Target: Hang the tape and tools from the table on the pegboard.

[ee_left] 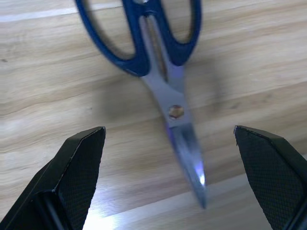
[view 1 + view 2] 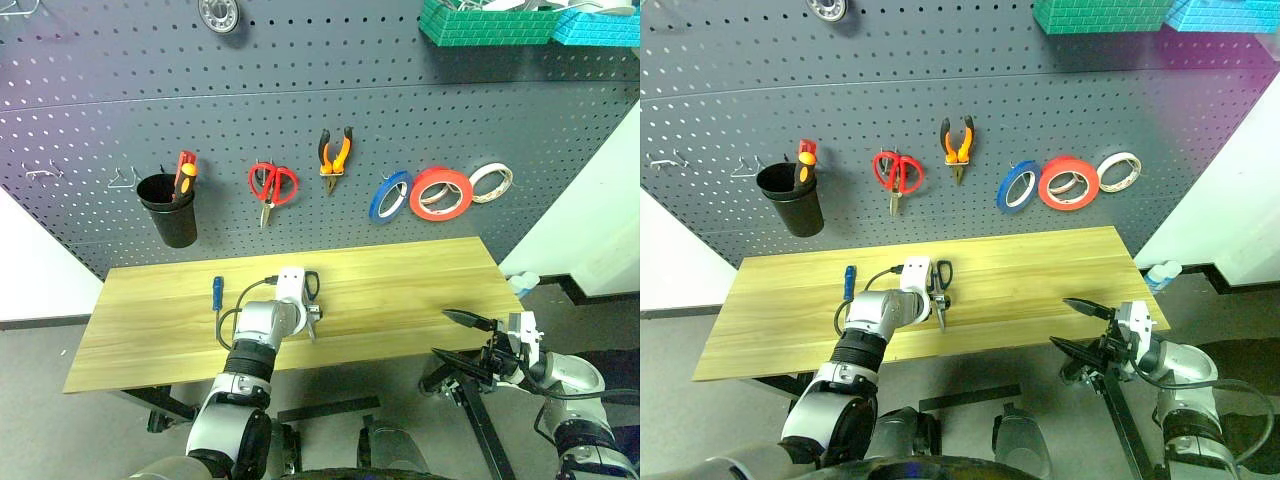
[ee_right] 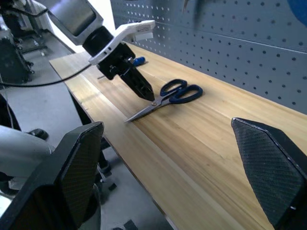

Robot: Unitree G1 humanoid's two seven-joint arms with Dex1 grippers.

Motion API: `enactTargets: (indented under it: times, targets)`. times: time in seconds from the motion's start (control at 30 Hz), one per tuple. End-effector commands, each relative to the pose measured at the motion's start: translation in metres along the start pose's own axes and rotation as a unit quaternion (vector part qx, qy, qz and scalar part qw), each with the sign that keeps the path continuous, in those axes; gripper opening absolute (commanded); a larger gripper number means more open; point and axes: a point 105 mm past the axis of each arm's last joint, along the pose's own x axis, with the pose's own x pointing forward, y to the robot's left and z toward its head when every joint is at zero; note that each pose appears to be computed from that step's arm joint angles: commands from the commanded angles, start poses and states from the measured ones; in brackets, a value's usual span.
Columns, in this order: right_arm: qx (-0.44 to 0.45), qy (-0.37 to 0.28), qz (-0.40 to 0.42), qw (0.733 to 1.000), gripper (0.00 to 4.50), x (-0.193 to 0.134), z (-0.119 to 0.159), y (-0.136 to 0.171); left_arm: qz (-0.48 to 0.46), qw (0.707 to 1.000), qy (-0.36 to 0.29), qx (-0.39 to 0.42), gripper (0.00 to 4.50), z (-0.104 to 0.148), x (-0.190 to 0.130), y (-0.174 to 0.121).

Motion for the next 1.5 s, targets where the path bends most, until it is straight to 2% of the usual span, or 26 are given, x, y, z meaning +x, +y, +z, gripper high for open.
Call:
enactTargets:
  times: [0.03, 0.47, 0.53, 1.13, 1.23, 1.5]
  targets:
    - [-0.024, -0.012, 0.005, 1.000, 4.47, 0.015, 0.016, 0.006, 0.007, 1.000, -0.010, -0.012, 4.50, 0.010, 0.000, 0.000]
    - [-0.025, -0.007, -0.006, 1.000, 4.47, 0.026, 0.045, 0.008, 0.009, 0.999, -0.009, -0.036, 4.50, 0.021, 0.010, -0.012]
    - [-0.025, -0.005, -0.008, 1.000, 4.47, 0.027, 0.049, 0.009, 0.011, 0.999, 0.001, -0.050, 4.50, 0.019, 0.012, -0.014]
    - [-0.021, -0.013, -0.025, 0.999, 4.47, 0.042, 0.075, 0.017, 0.021, 0.998, 0.062, -0.018, 4.50, 0.005, 0.018, -0.022]
    - [-0.021, -0.015, -0.027, 0.999, 4.50, 0.044, 0.078, 0.018, 0.032, 0.998, 0.059, -0.018, 3.93, 0.005, 0.019, -0.019]
    - [-0.022, -0.015, -0.027, 0.999, 4.50, 0.049, 0.084, 0.019, 0.075, 0.996, 0.044, -0.020, 1.18, 0.010, 0.018, -0.005]
